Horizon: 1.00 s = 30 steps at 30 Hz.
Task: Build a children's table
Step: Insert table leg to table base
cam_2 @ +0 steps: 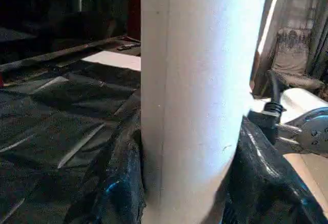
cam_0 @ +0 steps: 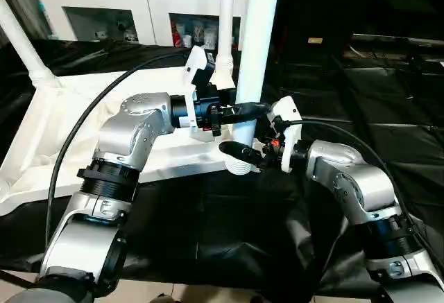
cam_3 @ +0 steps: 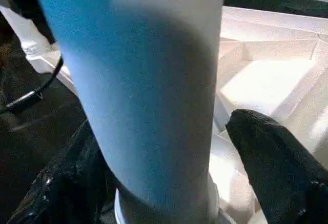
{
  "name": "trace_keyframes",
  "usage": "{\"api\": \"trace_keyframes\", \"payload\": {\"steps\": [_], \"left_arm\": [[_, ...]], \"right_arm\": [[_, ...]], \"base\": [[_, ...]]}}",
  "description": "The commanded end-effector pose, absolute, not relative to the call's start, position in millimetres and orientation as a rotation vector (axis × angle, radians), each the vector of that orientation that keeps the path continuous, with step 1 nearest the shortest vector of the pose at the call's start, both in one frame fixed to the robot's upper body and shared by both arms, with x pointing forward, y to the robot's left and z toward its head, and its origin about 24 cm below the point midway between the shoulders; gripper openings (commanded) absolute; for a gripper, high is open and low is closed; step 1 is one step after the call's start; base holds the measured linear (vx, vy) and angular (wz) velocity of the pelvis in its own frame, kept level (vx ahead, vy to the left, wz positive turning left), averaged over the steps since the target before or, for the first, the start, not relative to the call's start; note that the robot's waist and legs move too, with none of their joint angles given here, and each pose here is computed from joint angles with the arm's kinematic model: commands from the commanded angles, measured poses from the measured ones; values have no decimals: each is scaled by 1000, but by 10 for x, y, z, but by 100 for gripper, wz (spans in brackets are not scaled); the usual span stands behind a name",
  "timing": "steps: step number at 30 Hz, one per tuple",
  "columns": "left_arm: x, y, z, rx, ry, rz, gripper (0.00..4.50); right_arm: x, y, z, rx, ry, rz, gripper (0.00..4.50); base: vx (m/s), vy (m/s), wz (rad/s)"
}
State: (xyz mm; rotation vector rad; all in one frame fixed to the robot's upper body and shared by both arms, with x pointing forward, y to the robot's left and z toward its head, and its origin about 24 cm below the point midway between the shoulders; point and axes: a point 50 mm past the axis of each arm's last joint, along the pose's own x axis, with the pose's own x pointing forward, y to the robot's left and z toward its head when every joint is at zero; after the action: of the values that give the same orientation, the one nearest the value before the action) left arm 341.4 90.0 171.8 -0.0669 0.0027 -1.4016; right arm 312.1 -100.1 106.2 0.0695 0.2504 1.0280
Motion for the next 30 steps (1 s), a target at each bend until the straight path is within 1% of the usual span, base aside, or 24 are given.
{"api": "trace_keyframes", "payload": {"steps": [1,4,11,21,23,30], "left_arm": [[3369,863,1711,-51,2,-1444,188],[3372,863,1713,-50,0,-1442,188],[3383,868,1724,-52,-5,-1435,188],[3377,862,1710,-43,3,-1444,188],[3403,867,1721,-42,-9,-1419,188],[3426,865,1735,-45,-17,-1406,188]], "right_arm": [[3170,-1019,1248,87,188,1023,362],[3168,-1009,1273,117,184,1036,362],[3129,-971,1243,108,215,1079,362],[3157,-963,1313,115,184,1075,362],[3146,-947,1340,115,177,1095,362],[3095,-892,1306,108,195,1131,362]], "base": [[0,0,0],[0,0,0],[0,0,0],[0,0,0],[0,0,0],[0,0,0]]}}
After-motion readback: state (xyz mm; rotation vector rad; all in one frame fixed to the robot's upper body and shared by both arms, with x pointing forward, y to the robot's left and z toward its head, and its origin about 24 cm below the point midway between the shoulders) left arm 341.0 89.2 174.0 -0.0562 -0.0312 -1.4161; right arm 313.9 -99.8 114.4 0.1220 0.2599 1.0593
